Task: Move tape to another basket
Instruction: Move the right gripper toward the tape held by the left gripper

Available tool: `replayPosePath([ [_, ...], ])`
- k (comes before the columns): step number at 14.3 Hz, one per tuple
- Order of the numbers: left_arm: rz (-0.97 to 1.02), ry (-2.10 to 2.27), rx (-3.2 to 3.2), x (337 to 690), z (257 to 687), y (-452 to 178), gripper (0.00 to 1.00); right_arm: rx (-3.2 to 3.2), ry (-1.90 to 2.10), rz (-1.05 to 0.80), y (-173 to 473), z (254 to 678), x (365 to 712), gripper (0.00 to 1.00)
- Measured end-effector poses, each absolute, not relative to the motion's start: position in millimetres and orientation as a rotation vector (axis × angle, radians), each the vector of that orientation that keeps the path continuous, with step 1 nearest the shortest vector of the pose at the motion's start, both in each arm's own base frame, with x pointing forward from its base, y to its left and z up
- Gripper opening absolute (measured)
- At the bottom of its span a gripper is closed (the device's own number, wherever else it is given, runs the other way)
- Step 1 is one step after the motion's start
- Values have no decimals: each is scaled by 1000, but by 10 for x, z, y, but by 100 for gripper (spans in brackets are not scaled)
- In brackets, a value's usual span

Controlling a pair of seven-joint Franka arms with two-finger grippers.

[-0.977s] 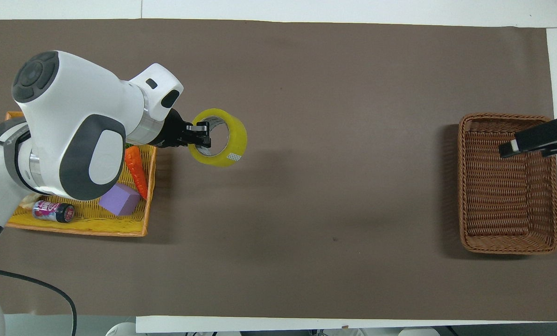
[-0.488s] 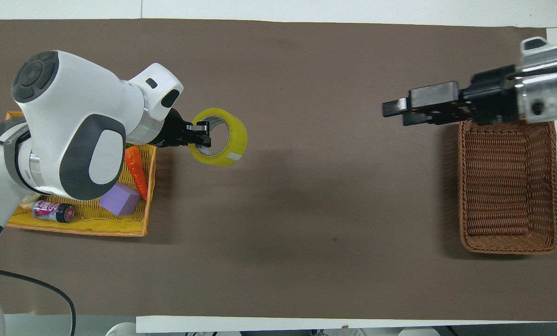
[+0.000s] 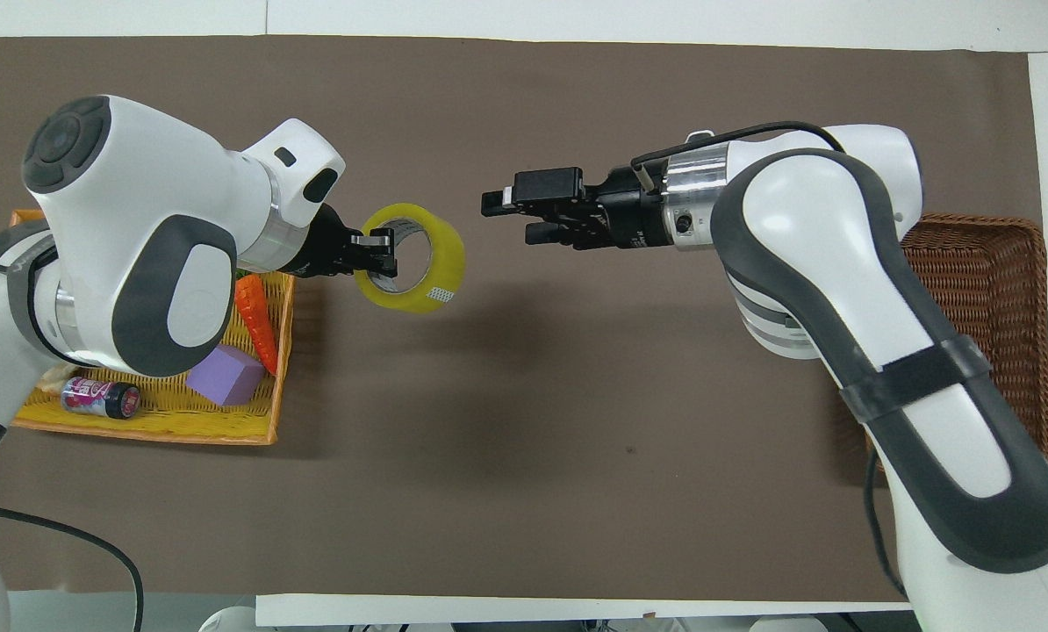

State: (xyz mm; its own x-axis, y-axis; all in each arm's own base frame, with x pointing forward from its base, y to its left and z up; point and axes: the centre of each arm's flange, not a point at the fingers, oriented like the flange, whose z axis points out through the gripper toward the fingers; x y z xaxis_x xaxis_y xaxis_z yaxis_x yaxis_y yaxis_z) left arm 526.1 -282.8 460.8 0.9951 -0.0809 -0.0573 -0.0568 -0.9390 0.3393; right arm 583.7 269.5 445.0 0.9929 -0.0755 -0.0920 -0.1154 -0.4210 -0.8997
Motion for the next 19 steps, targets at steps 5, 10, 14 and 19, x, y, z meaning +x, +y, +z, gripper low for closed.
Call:
replayPosePath([
  [5,-102,-99,2794,5262,4603,-2829,22,-1964,204,69,3088,4114,5749,100],
  [10,-102,-99,2794,5263,4602,-2828,22,-1957,205,89,3397,4047,5576,100],
  [14,-103,-99,2795,5264,4597,-2828,22,-1959,210,90,3380,4030,5577,91],
  [19,-103,-98,2795,5264,4596,-2828,22,-1957,185,71,3307,4030,5614,84],
])
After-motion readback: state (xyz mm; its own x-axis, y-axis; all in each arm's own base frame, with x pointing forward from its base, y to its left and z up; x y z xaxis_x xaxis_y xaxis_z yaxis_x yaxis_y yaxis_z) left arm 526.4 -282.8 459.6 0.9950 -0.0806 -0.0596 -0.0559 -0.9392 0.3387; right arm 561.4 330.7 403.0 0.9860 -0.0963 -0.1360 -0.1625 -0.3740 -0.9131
